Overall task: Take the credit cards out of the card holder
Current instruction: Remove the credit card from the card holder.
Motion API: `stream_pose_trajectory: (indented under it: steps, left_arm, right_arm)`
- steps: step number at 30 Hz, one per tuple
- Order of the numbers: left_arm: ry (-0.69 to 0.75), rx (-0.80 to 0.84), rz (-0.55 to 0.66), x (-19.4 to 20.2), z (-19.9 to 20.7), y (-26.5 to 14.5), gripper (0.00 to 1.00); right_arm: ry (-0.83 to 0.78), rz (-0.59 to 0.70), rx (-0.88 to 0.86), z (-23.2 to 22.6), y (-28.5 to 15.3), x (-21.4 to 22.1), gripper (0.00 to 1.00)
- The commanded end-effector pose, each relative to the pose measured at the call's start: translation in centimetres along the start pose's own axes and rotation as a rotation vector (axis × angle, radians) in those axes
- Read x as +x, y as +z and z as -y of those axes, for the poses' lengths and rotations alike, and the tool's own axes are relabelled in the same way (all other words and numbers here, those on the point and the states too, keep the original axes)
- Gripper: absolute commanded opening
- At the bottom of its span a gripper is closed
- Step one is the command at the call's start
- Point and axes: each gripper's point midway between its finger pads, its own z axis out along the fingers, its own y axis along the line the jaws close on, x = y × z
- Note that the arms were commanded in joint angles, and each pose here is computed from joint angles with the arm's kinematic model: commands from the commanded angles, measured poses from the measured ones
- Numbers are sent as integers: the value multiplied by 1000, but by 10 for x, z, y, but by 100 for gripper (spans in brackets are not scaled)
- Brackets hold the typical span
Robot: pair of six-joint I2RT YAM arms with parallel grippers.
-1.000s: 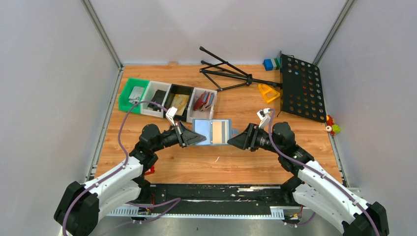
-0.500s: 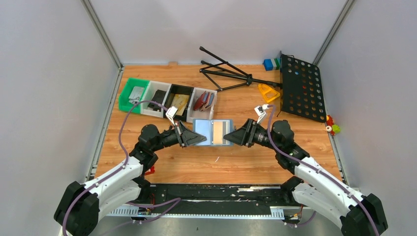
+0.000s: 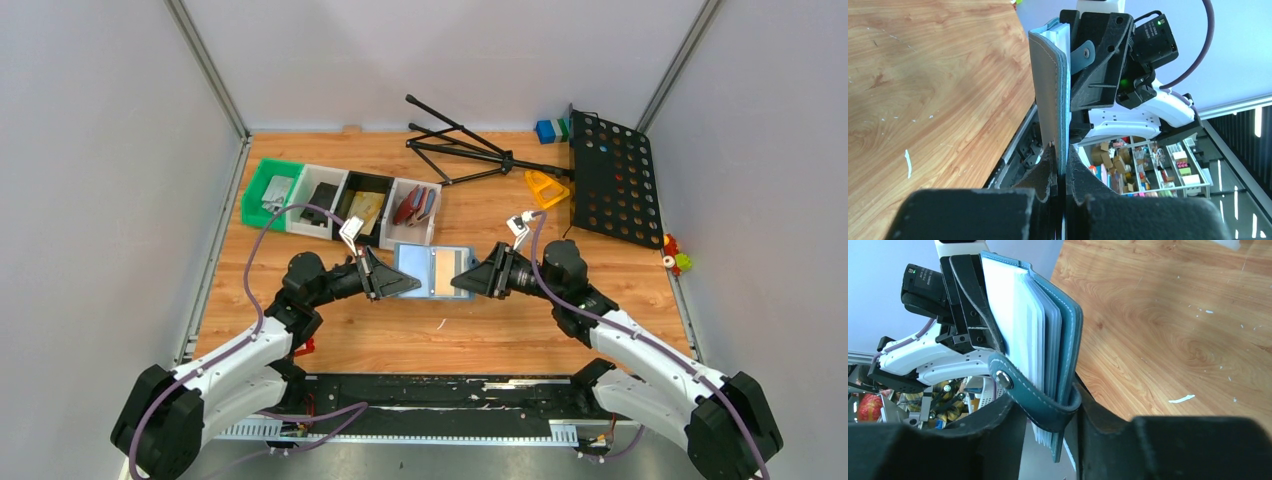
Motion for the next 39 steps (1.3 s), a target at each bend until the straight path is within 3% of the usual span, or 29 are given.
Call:
stream_pose_trajectory:
  steps: [1,14,25,31,33,39]
  left_arm:
    - [60,61,4,-4,17,0,0]
    - [101,-38,-9,1,-8,-1,2]
    - [146,-90,-12,2,-23,-2,8]
    - [170,-92,-14,2,-25,-2,0]
    - [176,-88,-11,2,-24,-2,0]
    - [179,-102,27,-2,-26,-4,0]
  right_arm:
    - [-56,46,-68,-28,-2,-17,33]
    - [-56,49,-36,-18,-4,-12,0]
    - [-98,68,20,-3,-5,-13,0]
    - [-116,73,25,0,-6,-12,1]
    - [-128,68,22,1,-7,-10,8]
    - [-146,79,57,11,-11,-7,60]
